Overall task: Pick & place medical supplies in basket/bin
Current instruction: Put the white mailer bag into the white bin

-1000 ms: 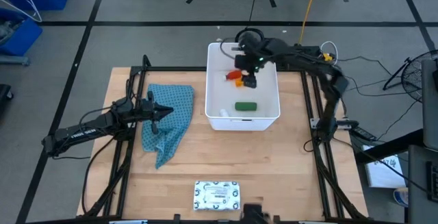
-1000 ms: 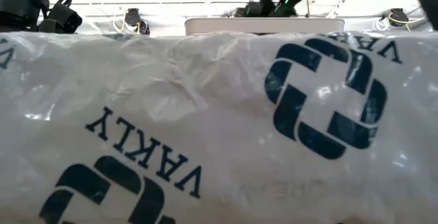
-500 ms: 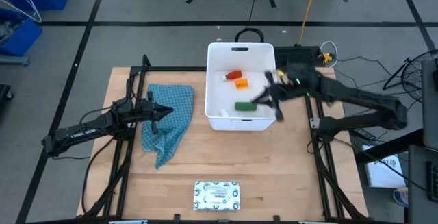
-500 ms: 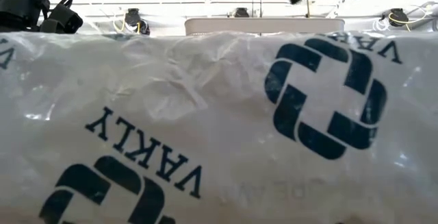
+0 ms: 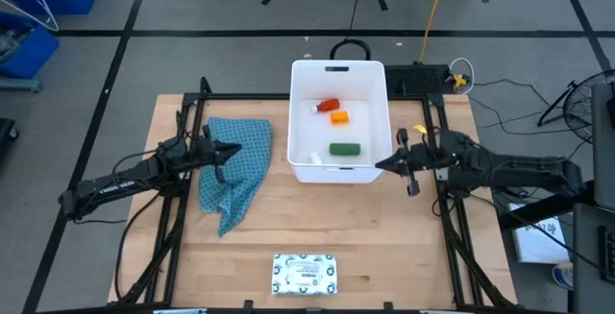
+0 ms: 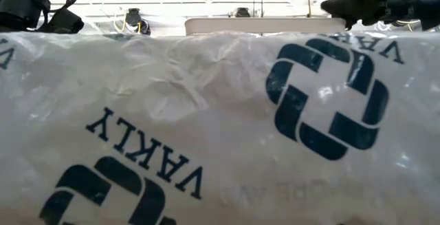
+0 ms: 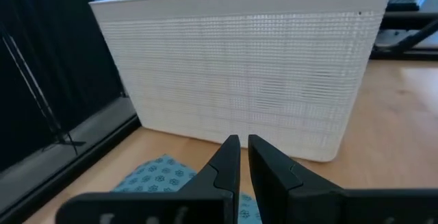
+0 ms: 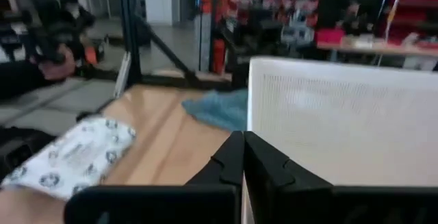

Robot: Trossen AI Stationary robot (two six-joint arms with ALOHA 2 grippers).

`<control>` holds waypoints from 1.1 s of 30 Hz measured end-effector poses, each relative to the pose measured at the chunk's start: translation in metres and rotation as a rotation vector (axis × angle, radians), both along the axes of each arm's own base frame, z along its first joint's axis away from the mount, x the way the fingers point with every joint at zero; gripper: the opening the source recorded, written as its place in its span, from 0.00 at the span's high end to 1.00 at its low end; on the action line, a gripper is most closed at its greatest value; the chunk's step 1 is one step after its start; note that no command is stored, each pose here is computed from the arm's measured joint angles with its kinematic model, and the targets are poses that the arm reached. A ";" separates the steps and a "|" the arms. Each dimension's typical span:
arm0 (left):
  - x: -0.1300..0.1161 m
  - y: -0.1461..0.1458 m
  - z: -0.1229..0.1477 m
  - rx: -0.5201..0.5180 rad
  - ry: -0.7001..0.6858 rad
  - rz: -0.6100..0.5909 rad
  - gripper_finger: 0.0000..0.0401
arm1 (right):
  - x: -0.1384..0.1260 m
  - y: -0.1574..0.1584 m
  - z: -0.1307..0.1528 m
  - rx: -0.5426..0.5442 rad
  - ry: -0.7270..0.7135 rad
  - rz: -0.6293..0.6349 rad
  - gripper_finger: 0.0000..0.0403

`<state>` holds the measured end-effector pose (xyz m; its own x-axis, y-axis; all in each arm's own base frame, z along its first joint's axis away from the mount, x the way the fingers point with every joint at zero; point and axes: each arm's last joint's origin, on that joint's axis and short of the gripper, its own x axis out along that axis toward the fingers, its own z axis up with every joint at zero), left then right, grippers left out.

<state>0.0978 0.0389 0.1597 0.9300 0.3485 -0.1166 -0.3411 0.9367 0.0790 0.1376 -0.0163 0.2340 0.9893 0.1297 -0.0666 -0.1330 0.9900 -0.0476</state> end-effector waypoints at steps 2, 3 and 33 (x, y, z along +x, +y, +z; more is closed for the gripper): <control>0.000 0.000 0.000 -0.015 -0.007 0.004 0.91 | -0.002 0.004 -0.009 -0.002 -0.056 0.027 1.00; 0.000 0.000 0.000 -0.021 -0.008 0.005 0.91 | -0.003 0.006 -0.013 0.002 -0.080 0.043 1.00; 0.012 -0.036 0.013 -0.043 0.005 -0.435 0.91 | -0.021 0.017 -0.036 -0.046 -0.364 0.198 1.00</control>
<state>0.1097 0.0028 0.1730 0.9885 -0.0807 -0.1275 0.0862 0.9956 0.0378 0.1168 0.0012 0.1983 0.9054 0.3253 0.2729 -0.2873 0.9426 -0.1702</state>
